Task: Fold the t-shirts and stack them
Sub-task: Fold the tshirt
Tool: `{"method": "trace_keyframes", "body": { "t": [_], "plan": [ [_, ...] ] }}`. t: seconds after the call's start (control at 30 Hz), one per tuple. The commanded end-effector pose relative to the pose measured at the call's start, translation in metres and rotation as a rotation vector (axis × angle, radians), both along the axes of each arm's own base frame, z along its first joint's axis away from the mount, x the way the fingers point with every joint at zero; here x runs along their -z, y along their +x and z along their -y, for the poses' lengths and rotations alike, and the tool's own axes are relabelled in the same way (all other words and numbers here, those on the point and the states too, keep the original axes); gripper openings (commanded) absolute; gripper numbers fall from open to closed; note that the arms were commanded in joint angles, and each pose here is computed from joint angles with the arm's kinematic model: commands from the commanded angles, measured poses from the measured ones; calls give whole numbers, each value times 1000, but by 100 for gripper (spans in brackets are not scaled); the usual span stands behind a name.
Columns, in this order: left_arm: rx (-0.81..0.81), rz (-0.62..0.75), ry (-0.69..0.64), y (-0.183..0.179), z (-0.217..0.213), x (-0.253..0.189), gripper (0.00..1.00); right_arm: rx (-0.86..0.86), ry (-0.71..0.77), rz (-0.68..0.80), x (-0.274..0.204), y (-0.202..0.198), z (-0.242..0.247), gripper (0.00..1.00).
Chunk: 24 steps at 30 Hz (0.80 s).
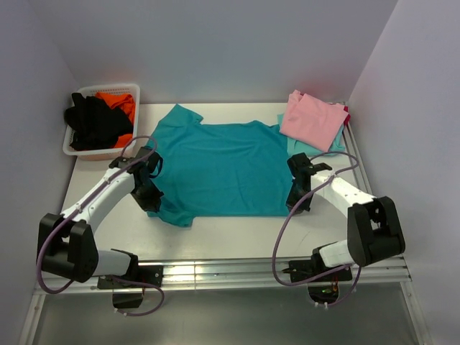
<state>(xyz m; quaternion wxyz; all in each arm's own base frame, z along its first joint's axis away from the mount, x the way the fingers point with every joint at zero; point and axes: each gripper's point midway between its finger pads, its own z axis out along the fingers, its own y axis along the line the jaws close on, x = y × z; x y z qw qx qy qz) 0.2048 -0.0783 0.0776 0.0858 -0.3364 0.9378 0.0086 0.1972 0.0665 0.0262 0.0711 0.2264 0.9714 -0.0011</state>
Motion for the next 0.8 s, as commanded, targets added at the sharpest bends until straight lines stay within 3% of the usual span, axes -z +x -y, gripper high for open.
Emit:
{"method": "trace_keyframes", "body": {
  "t": [0.0, 0.43, 0.6, 0.77],
  "plan": [
    [19, 62, -53, 9, 8, -31, 0, -6, -8, 22, -27, 3, 2, 0],
    [35, 131, -93, 80, 26, -68, 0, -56, -44, 154, -104, 90, -7, 0],
    [2, 130, -100, 124, 14, -57, 0, -56, -87, 167, -105, 139, -4, 0],
    [-26, 137, -62, 183, -8, -37, 0, -43, -130, 77, -68, 182, -2, 0]
  ]
}}
